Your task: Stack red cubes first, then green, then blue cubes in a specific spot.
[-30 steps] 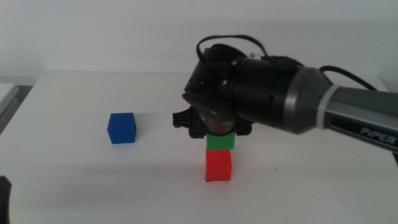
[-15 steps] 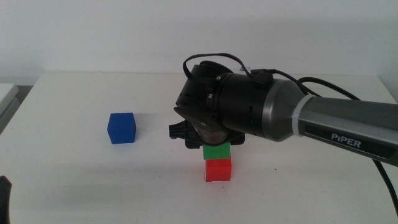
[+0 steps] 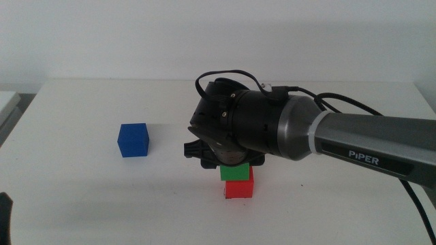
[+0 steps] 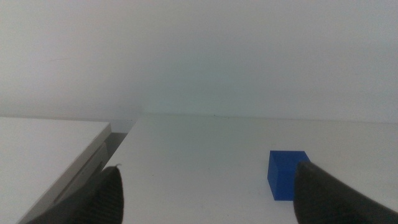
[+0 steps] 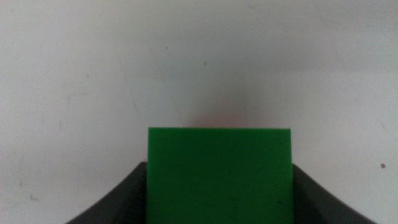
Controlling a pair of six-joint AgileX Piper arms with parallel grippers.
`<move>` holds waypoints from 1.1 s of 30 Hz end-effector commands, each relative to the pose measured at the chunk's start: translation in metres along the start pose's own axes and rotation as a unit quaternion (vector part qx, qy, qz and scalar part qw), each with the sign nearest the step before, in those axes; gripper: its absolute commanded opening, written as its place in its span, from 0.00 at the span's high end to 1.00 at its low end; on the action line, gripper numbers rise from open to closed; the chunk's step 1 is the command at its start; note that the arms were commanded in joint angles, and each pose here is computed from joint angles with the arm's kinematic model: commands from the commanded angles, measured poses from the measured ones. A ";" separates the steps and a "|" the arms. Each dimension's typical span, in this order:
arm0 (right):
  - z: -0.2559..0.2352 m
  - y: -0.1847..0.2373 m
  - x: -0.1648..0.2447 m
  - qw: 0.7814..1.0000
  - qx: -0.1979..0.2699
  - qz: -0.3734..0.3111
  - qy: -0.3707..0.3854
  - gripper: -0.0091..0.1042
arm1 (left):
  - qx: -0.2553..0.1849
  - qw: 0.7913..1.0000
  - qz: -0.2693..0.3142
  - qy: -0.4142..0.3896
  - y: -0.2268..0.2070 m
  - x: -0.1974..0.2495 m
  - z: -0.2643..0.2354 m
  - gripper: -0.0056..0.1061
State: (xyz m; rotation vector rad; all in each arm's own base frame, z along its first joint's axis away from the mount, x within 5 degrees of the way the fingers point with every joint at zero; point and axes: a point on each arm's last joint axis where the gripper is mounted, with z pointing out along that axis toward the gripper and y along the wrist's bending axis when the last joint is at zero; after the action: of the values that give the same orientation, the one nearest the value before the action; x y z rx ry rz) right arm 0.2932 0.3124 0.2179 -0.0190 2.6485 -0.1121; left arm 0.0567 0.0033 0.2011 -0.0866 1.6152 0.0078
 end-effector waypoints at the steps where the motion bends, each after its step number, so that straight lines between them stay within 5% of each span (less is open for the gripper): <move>1: -0.002 -0.003 -0.003 1.000 0.010 0.007 -0.015 0.87 | 0.000 1.000 -0.004 -0.010 0.000 -0.002 0.000 0.11; 33: -0.011 -0.010 0.007 0.999 -0.008 -0.007 -0.053 0.87 | 0.000 1.000 -0.004 -0.010 0.000 -0.002 0.000 0.11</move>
State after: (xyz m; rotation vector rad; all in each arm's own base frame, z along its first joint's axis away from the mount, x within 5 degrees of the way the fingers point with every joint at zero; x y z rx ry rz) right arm 0.2837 0.3052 0.2231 -0.0533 2.5462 -0.0747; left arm 0.0567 0.0033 0.2011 -0.0866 1.6152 0.0078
